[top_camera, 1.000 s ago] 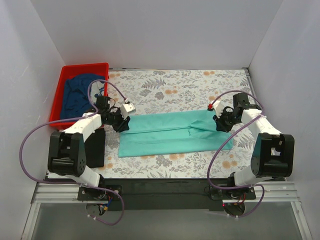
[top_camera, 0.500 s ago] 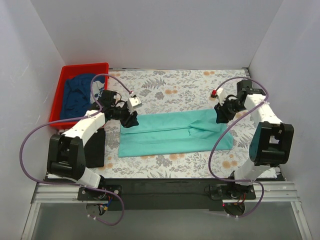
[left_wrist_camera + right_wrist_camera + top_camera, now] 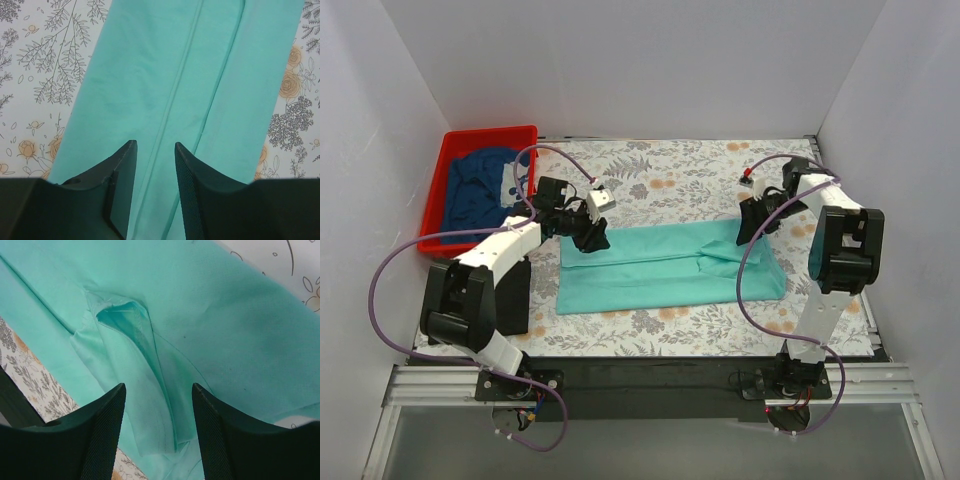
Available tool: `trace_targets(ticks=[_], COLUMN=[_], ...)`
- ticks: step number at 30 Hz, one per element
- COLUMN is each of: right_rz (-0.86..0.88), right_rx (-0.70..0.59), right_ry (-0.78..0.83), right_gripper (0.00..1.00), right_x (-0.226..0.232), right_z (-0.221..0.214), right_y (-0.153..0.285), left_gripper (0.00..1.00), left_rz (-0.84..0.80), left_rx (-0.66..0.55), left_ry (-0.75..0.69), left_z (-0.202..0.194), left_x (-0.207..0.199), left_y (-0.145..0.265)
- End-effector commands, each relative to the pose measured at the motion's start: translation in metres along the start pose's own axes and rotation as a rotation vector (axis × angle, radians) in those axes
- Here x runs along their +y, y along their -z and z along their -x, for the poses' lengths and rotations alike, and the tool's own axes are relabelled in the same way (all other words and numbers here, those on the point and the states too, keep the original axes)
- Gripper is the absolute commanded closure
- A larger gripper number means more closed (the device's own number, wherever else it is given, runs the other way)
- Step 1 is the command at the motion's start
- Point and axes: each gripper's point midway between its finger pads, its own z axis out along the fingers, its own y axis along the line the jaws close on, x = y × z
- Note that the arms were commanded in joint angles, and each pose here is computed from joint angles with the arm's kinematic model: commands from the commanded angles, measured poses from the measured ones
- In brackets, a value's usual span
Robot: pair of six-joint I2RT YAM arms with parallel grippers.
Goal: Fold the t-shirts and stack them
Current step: Fold the tshirt
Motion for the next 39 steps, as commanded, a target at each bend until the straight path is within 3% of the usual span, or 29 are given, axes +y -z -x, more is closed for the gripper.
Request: trace_targets(ticks=[1,11,15,18,26,39], right_rz=[0.026,0.040,0.052,0.072,0.104,0.169], right_rx=[-0.004,0.046,0.056,0.057,0.096,0.207], right_ry=[-0.033,-0.050,-0.038,-0.024,0.013,0.128], right_gripper=[0.37,0.38,0.46,0.66,0.99,0.99], right_x=[0.007,0.007,0.013,0.023,0.045,0.075], right_z=[0.006,-0.010,-0.011,-0.011,-0.029,-0.076], right_y=[0.001,-0.010,-0.008,-0.003,0.010,0.010], left_gripper=[0.65,0.65,0.65,0.65,0.65,0.65], left_rz=[0.027,0.042,0.049,0.051,0.064,0.065], left_rx=[-0.030,-0.015,-0.019,-0.021,-0.027,-0.028], left_ry=[-0.016,-0.022,-0.028,-0.033,-0.047,-0.050], left_z=[0.013,0.006,0.007,0.008,0.012,0.012], left_x=[0.005,0.005,0.006,0.005,0.006,0.003], left_y=[0.005,0.005,0.006,0.007,0.011,0.013])
